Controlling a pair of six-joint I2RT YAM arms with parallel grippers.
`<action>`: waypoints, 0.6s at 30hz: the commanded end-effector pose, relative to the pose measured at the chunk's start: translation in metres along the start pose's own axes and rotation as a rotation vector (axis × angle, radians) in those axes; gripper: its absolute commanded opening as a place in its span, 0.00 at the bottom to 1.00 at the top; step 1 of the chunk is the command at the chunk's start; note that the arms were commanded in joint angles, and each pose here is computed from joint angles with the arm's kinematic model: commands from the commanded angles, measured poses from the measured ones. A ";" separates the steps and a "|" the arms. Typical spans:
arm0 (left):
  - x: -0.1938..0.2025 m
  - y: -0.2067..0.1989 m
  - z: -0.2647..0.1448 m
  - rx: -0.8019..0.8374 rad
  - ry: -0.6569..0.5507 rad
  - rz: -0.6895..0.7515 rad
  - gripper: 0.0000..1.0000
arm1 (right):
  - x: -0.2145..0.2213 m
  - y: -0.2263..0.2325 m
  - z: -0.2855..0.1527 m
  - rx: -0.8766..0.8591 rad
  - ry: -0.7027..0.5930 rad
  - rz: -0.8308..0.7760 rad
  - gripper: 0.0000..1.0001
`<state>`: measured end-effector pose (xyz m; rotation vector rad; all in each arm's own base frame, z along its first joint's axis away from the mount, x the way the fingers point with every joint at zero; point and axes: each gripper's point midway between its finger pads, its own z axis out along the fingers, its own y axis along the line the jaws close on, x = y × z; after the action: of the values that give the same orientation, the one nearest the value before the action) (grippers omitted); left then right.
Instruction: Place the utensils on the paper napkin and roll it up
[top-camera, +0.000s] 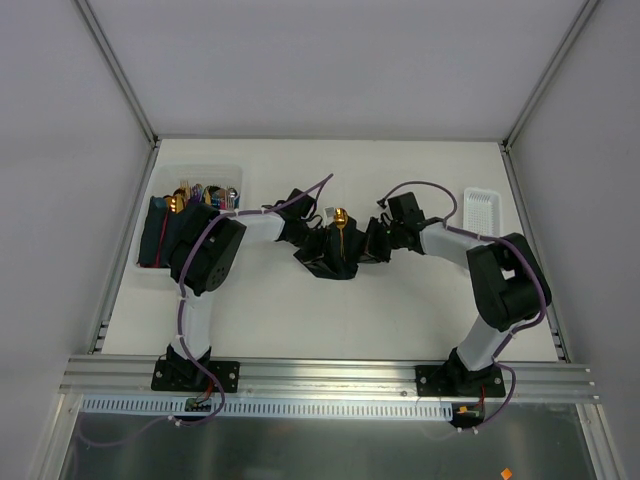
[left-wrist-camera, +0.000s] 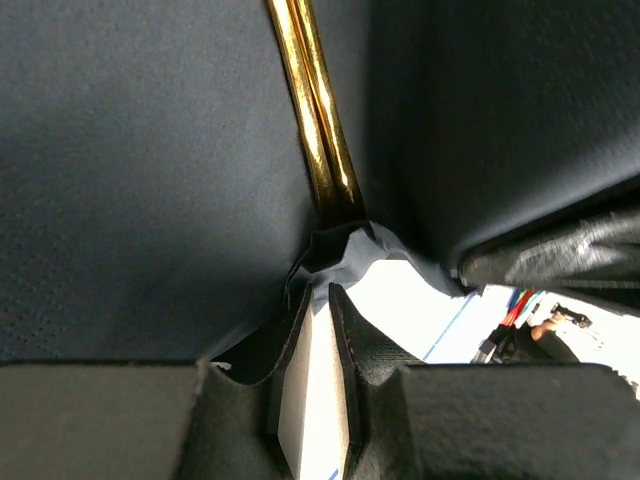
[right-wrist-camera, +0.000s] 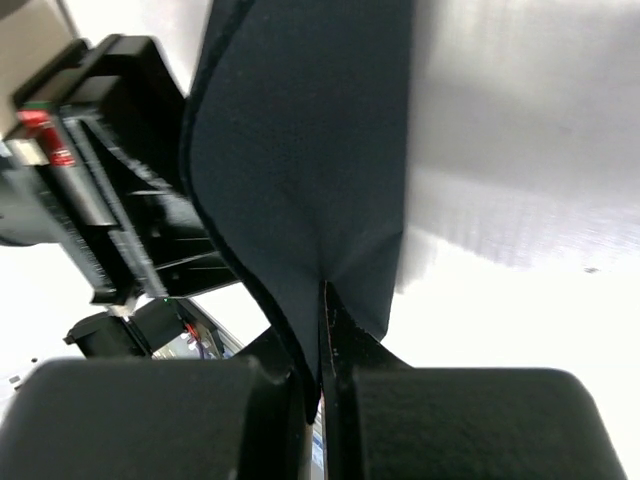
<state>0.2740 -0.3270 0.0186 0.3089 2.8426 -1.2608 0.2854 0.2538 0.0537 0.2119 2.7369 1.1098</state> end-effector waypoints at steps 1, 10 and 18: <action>-0.004 0.018 0.006 -0.061 -0.012 -0.022 0.13 | -0.006 0.017 0.001 -0.016 -0.005 -0.033 0.00; -0.002 0.020 0.007 -0.064 -0.007 -0.023 0.13 | -0.002 0.026 0.018 -0.007 0.026 -0.023 0.00; -0.003 0.016 0.005 -0.053 -0.007 -0.025 0.13 | 0.002 0.019 0.031 0.010 0.050 -0.018 0.00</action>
<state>0.2735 -0.3279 0.0186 0.2890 2.8513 -1.2714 0.2840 0.2816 0.0401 0.1689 2.8018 1.1044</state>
